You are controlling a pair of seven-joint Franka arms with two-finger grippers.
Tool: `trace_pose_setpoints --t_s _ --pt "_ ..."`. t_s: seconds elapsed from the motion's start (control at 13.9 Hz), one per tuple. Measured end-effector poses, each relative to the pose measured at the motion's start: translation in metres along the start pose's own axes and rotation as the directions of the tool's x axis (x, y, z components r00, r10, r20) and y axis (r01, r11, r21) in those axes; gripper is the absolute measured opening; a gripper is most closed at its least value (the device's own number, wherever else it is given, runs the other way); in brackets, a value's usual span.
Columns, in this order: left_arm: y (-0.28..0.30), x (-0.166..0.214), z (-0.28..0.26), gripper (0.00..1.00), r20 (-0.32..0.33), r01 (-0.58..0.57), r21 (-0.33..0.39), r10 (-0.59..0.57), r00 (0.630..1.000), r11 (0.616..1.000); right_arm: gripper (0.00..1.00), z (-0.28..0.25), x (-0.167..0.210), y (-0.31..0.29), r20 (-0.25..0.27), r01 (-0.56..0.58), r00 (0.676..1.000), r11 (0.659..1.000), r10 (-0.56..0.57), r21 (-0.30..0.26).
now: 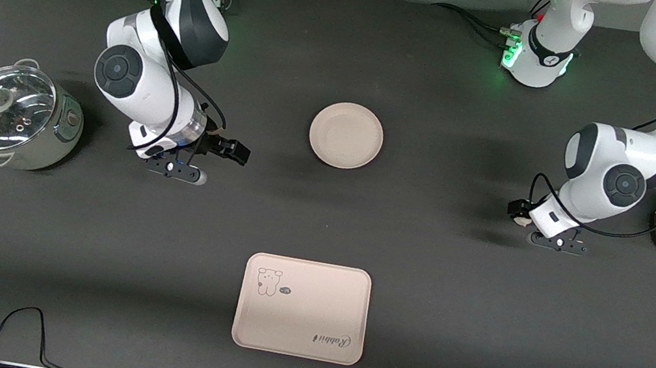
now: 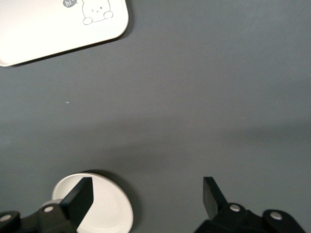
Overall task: Place bun in plate and plate on tray
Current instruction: 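Grasp the white bun with the left gripper while the right gripper moves, then carry the bun with the left gripper over the white plate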
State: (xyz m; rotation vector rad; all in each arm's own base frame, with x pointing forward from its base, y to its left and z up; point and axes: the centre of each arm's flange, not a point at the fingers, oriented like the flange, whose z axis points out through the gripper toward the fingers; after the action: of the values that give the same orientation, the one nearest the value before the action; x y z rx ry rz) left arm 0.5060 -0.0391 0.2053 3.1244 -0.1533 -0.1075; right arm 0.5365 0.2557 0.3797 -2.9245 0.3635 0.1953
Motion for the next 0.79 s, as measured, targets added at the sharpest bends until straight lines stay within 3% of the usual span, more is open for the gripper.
trace_pose_setpoints --t_s 0.36,0.51,0.65,0.79 --pt "0.009 -0.018 0.022 0.98 -0.014 -0.019 -0.001 0.019 1.0 1.0 1.0 0.023 0.013 0.025 0.001 -0.031 0.999 0.987 0.032 0.157" --pt "0.009 -0.018 0.023 0.96 -0.014 -0.021 -0.001 0.021 1.0 1.0 1.0 0.034 0.015 0.034 0.004 -0.026 1.0 0.966 0.025 0.256" --pt "0.009 -0.018 0.023 0.8 -0.016 -0.023 0.0 0.023 1.0 1.0 1.0 0.04 0.02 0.046 0.015 -0.003 1.0 0.938 -0.002 0.346" --pt "0.009 -0.018 0.022 0.57 -0.017 -0.033 0.0 0.033 0.999 0.999 1.0 0.055 0.021 0.058 0.025 0.021 0.999 0.919 -0.034 0.393"
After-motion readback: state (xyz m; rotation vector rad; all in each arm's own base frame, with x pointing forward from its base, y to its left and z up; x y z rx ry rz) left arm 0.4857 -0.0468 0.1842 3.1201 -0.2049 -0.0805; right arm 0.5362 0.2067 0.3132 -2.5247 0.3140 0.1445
